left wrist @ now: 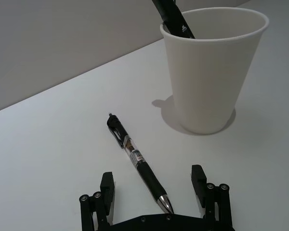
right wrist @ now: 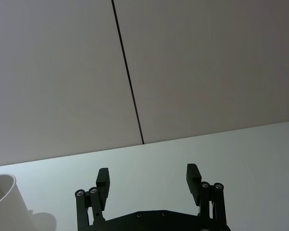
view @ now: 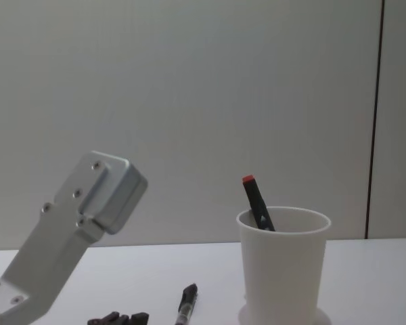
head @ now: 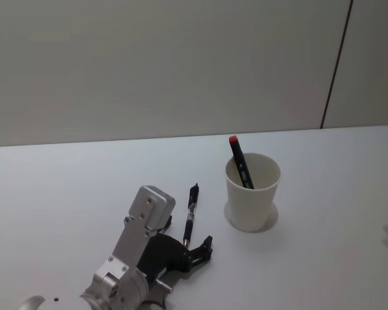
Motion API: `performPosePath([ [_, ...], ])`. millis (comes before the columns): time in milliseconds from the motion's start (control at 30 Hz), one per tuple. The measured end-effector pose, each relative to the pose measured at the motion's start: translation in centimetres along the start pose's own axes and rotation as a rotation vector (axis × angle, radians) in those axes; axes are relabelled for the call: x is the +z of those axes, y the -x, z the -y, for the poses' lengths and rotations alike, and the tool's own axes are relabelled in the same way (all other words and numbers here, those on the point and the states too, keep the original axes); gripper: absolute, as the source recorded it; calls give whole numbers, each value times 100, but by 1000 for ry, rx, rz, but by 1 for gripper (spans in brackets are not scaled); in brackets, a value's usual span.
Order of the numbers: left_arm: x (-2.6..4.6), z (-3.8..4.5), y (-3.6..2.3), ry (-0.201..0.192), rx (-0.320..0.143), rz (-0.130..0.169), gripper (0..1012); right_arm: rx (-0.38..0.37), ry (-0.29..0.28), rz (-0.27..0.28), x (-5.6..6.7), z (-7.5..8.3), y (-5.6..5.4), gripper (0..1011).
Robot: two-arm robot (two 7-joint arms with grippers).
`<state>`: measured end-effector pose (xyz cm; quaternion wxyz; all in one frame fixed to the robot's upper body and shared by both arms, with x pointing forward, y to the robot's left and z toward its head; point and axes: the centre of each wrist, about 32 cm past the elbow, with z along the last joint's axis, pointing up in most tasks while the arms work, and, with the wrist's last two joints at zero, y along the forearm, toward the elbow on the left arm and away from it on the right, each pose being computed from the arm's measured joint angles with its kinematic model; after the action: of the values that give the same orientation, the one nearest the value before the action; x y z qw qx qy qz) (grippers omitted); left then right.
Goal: Place the pen into the pen holder.
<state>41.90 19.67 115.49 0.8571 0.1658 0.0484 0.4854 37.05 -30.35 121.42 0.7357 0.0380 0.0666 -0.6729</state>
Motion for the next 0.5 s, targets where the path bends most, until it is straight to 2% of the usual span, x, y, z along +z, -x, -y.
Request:
performPosePath([
  [233, -7, -8, 5, -2, 2, -2, 998, 0, 0, 0, 0, 0, 0, 1002],
  [433, -11, -12, 9, -5, 1, -3, 878, 0, 0, 0, 0, 0, 0, 1002],
  [500, -11, -12, 10, -5, 1, -3, 869, 0, 0, 0, 0, 0, 0, 1002],
])
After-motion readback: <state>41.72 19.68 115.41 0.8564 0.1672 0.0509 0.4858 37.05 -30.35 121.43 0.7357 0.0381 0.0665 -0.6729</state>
